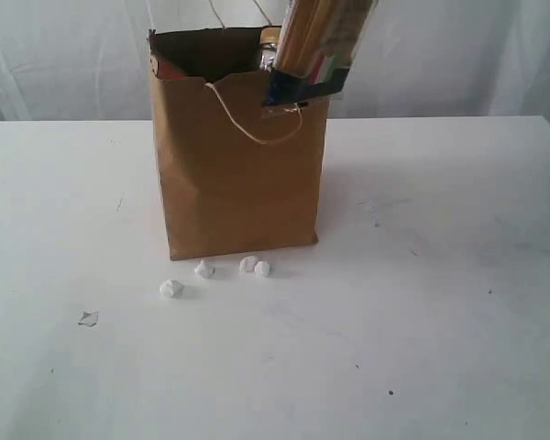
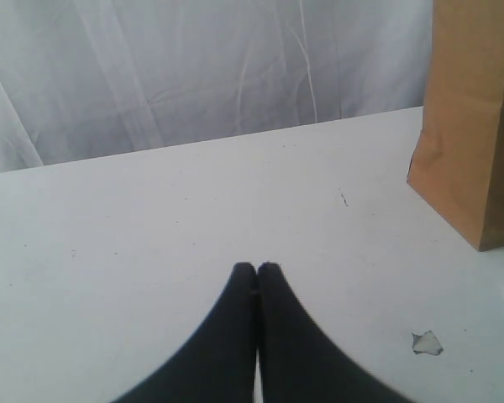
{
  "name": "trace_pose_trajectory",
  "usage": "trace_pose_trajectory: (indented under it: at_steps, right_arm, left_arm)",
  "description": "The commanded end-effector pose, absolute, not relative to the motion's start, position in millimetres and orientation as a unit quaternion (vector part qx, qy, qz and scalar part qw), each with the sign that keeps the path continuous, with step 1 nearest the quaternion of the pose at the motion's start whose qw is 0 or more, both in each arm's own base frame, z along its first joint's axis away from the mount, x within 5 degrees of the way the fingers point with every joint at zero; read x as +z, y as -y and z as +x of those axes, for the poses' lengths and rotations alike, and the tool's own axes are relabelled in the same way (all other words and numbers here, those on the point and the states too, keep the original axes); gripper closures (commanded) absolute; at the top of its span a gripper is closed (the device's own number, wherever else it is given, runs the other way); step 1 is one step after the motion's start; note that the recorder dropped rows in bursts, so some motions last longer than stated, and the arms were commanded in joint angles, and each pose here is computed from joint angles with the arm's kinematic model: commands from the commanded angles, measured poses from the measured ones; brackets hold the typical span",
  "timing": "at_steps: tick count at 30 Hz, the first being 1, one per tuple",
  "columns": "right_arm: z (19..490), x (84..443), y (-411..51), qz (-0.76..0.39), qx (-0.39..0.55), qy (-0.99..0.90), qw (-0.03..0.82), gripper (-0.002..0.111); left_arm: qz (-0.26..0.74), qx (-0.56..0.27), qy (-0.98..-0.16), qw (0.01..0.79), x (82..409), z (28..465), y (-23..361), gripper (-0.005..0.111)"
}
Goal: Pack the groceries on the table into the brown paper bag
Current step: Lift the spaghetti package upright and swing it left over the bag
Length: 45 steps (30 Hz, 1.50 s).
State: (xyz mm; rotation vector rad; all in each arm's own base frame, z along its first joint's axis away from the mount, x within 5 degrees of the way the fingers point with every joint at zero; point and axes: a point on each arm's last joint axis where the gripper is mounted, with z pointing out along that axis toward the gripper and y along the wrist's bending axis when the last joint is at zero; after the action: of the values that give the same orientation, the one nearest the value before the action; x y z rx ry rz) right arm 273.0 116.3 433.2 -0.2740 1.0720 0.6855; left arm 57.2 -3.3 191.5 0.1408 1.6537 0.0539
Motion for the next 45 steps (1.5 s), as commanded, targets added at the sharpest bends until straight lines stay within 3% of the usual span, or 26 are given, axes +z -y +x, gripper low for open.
trace_pose_trajectory:
  at_steps: [1, 9, 17, 28, 37, 45]
  right_arm:
    - [250, 461, -108, -0.140, 0.298, -0.449, 0.831, 0.108]
    - [224, 472, -78, -0.126, 0.188, -0.508, 0.831, 0.108]
    - [208, 444, -59, -0.107, 0.113, -0.607, 0.780, 0.108]
    - [208, 394, -57, -0.073, 0.133, -0.674, 0.723, 0.108]
    - [207, 348, -51, -0.040, 0.112, -0.775, 0.621, 0.108]
    - [223, 342, -58, -0.059, 0.119, -0.757, 0.640, 0.108]
  left_arm:
    - [0.058, 0.022, -0.732, 0.678, 191, 57, 3, 0.107]
    - [0.058, 0.022, -0.732, 0.678, 191, 57, 3, 0.107]
    - [0.058, 0.022, -0.732, 0.678, 191, 57, 3, 0.107]
    - [0.058, 0.022, -0.732, 0.678, 191, 57, 3, 0.107]
    - [0.058, 0.022, -0.732, 0.678, 191, 57, 3, 0.107]
    - [0.058, 0.022, -0.732, 0.678, 191, 57, 3, 0.107]
